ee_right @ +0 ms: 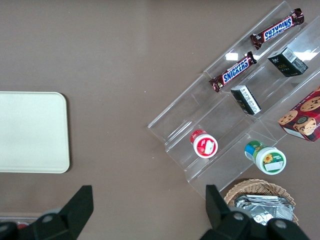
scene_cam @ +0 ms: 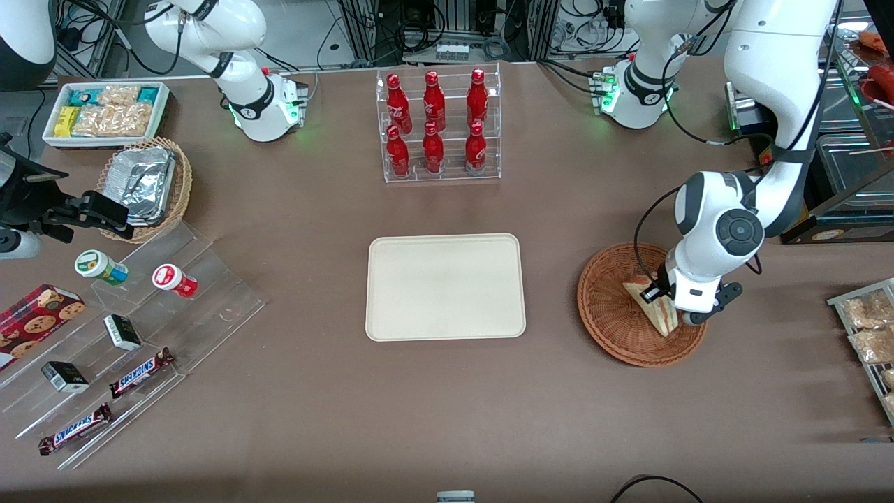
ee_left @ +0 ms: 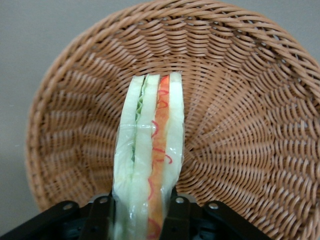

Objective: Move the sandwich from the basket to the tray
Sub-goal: 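Lift the sandwich and carry it with the left gripper over the cream tray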

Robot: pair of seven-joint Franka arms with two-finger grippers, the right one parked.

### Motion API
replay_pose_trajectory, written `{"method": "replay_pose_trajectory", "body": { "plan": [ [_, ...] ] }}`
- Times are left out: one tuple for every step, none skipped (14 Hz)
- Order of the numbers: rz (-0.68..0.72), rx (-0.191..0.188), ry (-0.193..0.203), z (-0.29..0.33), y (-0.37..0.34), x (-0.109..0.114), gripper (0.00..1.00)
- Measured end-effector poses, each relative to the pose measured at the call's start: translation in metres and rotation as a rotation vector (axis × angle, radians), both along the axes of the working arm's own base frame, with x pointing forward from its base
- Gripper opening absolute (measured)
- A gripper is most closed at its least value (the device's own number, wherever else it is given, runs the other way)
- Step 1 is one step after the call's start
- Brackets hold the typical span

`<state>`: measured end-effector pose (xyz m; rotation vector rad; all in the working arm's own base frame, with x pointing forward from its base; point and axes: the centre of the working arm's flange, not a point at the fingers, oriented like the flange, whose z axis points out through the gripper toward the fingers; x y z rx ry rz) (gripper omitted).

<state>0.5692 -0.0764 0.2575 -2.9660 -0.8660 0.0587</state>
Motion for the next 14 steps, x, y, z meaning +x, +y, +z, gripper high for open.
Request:
{"method": "replay_pose_trajectory", "body": {
  "plan": [
    [-0.003,0.010,0.022,0.013,0.000,0.001,0.31],
    [-0.005,0.019,0.044,0.032,-0.001,0.002,0.30],
    [-0.013,0.025,0.061,0.054,-0.006,0.003,0.26],
    [-0.027,0.028,0.071,0.078,-0.016,0.004,0.21],
    [-0.049,0.030,0.074,0.102,-0.030,0.005,0.18],
    [-0.074,0.031,0.069,0.122,-0.049,0.004,0.18],
    [-0.094,0.031,0.060,0.139,-0.072,0.003,0.18],
    [-0.115,0.030,0.047,0.151,-0.100,-0.001,0.18],
    [-0.142,0.028,0.033,0.158,-0.130,-0.006,0.18],
    [-0.178,0.026,0.023,0.162,-0.162,-0.014,0.18],
    [-0.222,0.024,0.019,0.162,-0.194,-0.024,0.18],
    [-0.267,0.022,0.019,0.158,-0.224,-0.033,0.18],
    [-0.308,0.019,0.021,0.152,-0.253,-0.039,0.18],
    [-0.344,0.017,0.025,0.143,-0.284,-0.045,0.18]
  ]
}}
